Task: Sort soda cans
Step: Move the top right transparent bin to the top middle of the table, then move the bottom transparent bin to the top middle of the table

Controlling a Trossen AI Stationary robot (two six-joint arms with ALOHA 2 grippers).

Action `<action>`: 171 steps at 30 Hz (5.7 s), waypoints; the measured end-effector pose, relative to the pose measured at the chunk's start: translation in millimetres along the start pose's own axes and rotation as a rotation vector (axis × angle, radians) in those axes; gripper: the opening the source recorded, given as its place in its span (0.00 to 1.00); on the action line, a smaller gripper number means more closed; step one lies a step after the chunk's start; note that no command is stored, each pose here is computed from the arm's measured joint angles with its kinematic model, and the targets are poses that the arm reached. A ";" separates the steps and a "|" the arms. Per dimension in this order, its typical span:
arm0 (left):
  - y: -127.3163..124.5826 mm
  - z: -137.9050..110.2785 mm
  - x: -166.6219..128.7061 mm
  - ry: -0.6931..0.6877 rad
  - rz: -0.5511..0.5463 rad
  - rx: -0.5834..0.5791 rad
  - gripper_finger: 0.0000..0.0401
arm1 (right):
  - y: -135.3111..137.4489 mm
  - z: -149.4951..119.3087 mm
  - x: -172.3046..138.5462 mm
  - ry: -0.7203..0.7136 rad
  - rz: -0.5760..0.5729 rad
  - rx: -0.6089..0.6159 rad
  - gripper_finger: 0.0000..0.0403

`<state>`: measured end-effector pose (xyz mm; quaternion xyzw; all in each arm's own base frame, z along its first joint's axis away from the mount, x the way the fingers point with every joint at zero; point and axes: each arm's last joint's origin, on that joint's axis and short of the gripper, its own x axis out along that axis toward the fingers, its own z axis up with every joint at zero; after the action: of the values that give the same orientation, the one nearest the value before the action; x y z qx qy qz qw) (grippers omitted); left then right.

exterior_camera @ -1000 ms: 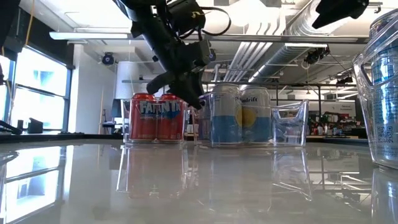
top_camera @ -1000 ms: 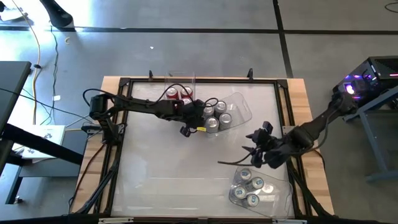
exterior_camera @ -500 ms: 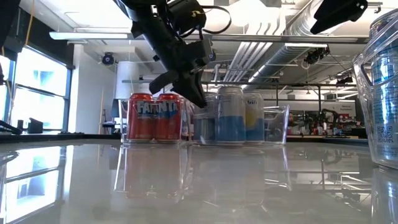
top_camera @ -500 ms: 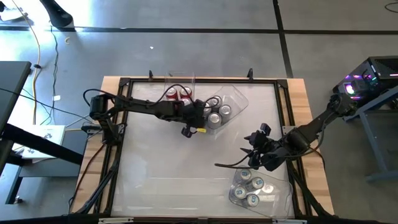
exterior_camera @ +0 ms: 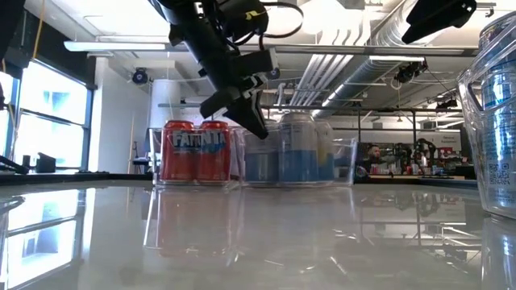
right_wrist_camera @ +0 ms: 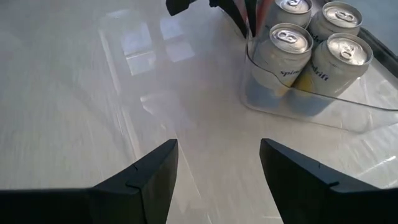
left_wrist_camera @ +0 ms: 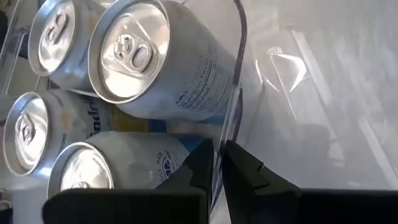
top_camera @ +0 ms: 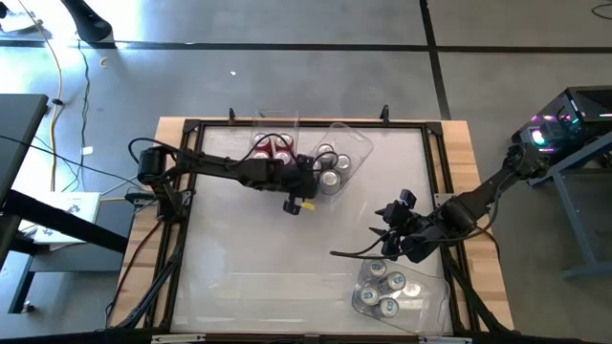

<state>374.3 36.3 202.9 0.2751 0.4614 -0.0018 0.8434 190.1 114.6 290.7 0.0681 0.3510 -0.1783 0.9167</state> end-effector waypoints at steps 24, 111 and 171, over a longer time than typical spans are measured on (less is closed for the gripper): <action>-0.5 8.3 -0.6 -0.045 0.098 -0.400 0.01 | 0.0 0.0 0.0 0.000 0.000 -0.003 0.56; -58.0 -169.1 -85.6 0.419 0.313 -0.971 0.00 | -2.3 1.4 -0.1 -0.056 -0.067 -0.086 0.56; -103.1 -120.3 -117.2 -0.105 0.239 -0.740 0.00 | 28.9 -131.4 -32.5 0.624 0.044 0.284 0.54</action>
<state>187.0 -24.6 195.7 0.0039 0.3520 0.2489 0.9023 97.2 183.3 214.6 0.2538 0.5847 -0.1761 0.7501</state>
